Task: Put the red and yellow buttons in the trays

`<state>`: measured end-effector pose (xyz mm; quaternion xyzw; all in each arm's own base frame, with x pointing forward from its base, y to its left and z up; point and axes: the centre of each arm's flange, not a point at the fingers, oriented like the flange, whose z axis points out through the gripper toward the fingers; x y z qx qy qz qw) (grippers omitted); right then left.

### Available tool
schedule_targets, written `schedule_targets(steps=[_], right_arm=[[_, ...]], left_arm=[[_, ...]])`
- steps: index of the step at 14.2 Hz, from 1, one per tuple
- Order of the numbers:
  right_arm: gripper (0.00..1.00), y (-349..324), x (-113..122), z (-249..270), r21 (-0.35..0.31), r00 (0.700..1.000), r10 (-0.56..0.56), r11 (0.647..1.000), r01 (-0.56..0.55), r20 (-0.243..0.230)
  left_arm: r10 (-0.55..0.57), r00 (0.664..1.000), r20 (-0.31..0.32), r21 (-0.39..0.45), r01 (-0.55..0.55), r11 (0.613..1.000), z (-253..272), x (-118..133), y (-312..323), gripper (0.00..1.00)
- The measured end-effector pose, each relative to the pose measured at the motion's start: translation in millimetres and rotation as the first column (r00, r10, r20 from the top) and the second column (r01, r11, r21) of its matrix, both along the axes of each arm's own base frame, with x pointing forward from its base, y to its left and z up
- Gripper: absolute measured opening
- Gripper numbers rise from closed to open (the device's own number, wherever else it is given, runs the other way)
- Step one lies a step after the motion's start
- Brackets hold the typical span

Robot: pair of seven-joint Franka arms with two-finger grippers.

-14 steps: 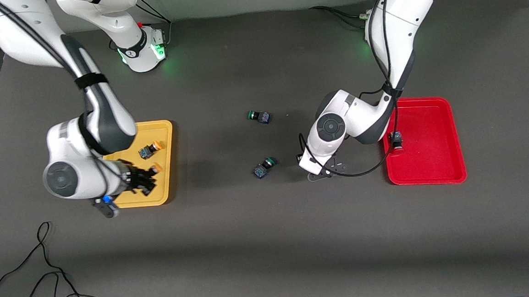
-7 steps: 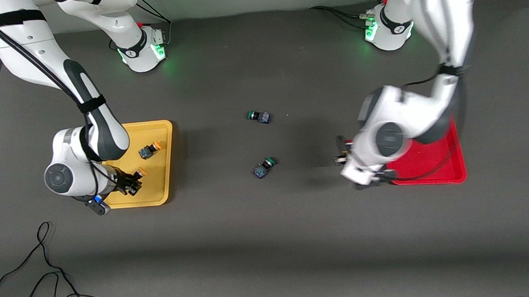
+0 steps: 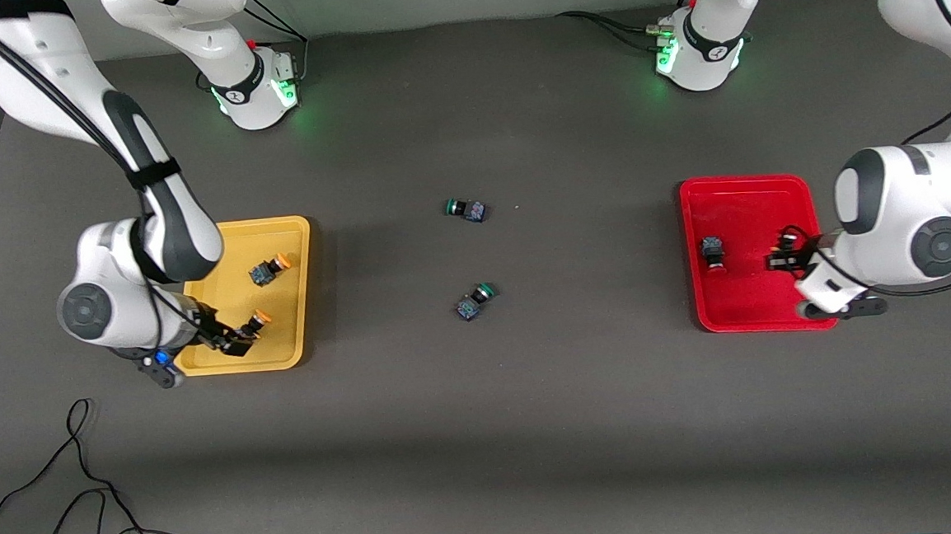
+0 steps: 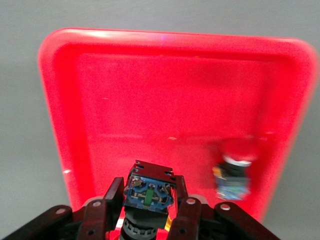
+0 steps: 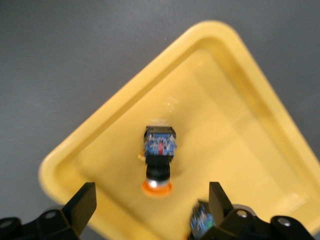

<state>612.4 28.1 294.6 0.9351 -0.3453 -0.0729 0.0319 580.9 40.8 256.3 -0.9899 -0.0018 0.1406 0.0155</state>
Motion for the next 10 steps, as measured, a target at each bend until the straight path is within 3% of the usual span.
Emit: schedule_targets(steps=[2, 4, 7, 10], right_arm=[[1.0, 3.1, 1.4, 67.2, 0.009, 0.997, 0.072, 0.997, -0.072, 0.028], [1.0, 5.7, -7.9, 134.7, 0.015, 0.977, 0.191, 0.981, -0.193, 0.089], [1.0, 4.6, -39.2, 223.9, 0.0, 0.9, 0.404, 0.912, -0.409, 0.165], [1.0, 3.0, -76.3, 286.1, -0.019, 0.844, 0.5, 0.862, -0.506, 0.193]], left_arm=[[-0.021, 1.0, 0.012, 0.009, 0.021, 1.0, -31.0, -4.3, 7.6, 0.46], [-0.043, 0.999, -0.005, 0.002, 0.043, 0.999, -50.4, -7.1, 8.3, 0.62], [-0.055, 0.998, -0.014, 0.004, 0.055, 0.998, -37.7, -4.1, 16.9, 0.96], [-0.067, 0.998, -0.001, 0.022, 0.067, 0.998, 19.1, 5.6, 28.7, 1.0]])
